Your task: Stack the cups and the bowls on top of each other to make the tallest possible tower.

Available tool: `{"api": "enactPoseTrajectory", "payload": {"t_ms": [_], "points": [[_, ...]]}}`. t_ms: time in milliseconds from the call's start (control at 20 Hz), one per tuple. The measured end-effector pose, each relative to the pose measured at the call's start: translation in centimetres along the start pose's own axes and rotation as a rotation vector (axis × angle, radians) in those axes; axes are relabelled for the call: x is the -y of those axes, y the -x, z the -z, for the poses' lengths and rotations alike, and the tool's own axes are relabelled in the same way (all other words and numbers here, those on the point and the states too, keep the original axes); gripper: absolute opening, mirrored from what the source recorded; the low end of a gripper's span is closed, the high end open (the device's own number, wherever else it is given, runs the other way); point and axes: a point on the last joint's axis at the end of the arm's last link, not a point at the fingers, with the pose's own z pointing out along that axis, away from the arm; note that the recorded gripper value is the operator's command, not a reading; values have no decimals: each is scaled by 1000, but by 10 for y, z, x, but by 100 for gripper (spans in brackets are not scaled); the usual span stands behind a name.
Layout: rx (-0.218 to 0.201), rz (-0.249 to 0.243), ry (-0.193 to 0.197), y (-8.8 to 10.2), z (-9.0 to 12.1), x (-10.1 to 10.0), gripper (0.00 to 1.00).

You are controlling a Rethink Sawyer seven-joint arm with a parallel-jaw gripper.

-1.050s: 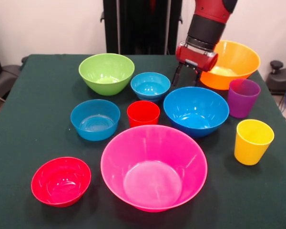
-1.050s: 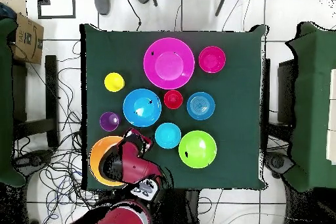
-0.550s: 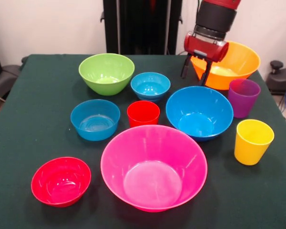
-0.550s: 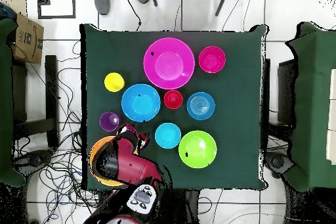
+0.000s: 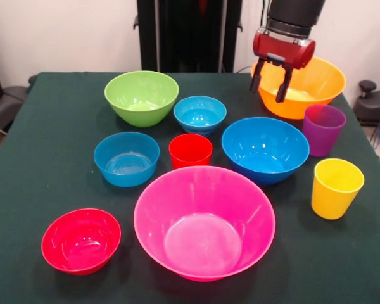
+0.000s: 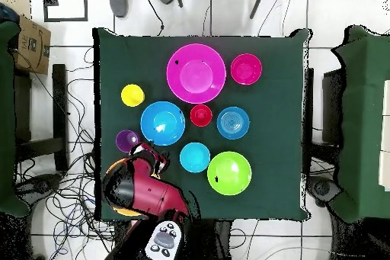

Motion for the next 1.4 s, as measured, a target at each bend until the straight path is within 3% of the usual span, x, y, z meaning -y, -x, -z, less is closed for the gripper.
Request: {"api": "enactPoseTrajectory", "payload": {"t_ms": [550, 1400], "points": [[-7, -19, -10, 6, -7, 7, 100], [90, 4, -14, -11, -51, 18, 100]]}}
